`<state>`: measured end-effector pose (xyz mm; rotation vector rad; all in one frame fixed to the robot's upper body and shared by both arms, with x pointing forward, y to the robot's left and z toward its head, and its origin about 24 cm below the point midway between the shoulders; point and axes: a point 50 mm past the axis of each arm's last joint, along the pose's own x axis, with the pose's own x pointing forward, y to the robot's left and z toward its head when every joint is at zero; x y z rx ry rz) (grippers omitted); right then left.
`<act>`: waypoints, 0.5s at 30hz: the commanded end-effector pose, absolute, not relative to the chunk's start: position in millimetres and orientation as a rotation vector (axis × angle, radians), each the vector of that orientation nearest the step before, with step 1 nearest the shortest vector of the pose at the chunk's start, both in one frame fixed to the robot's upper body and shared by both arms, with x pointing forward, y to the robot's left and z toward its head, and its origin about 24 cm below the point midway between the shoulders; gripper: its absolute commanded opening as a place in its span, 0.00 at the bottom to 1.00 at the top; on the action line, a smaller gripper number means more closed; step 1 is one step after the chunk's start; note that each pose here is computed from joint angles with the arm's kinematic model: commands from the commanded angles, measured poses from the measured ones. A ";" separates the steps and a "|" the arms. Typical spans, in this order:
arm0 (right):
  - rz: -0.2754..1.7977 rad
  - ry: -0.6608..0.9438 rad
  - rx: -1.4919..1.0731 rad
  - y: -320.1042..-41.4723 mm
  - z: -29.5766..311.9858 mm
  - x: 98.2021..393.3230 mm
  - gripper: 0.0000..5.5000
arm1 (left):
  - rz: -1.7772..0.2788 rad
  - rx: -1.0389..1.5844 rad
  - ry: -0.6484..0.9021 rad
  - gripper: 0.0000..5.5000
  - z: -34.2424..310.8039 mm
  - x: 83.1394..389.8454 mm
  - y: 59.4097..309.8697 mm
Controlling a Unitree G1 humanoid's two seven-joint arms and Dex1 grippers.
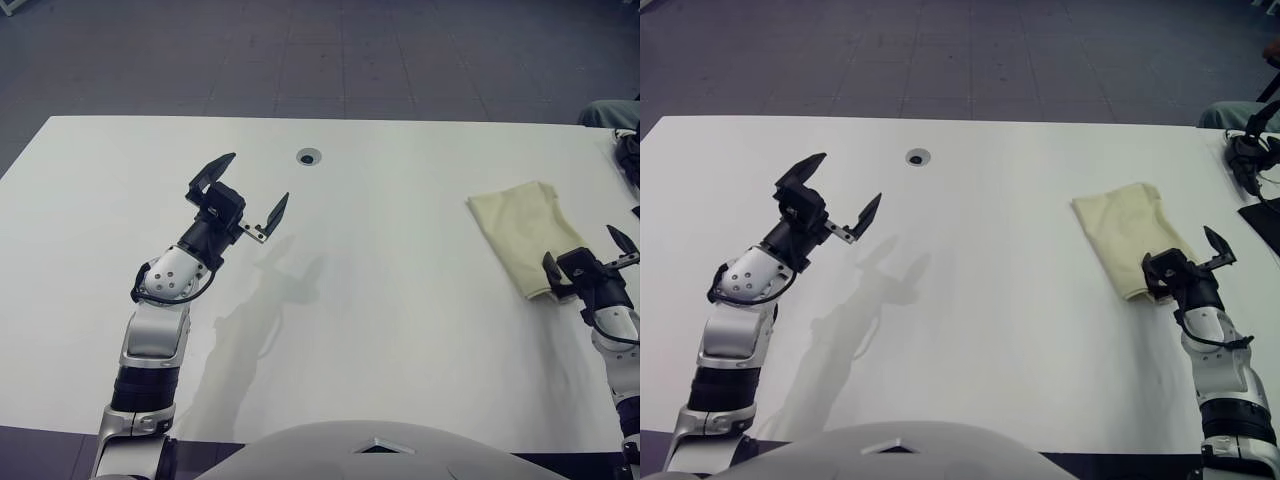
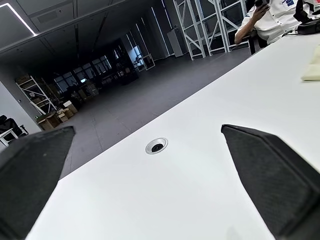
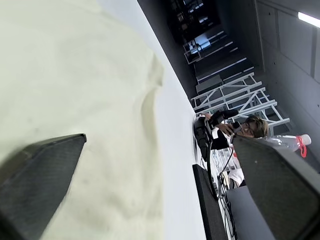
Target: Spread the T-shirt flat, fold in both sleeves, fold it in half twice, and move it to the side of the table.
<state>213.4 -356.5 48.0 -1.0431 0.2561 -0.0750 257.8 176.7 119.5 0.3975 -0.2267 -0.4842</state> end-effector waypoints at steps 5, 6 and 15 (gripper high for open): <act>0.114 0.252 -0.982 -322.8 49.0 214.8 0.98 | -0.468 0.395 -0.239 0.98 124.1 257.2 176.6; 0.126 0.245 -0.977 -319.6 52.0 216.0 0.98 | -0.467 0.395 -0.239 0.98 124.1 256.9 176.6; 0.062 0.142 -0.996 -316.5 87.2 227.0 0.98 | -0.474 0.392 -0.248 0.98 126.6 255.9 173.7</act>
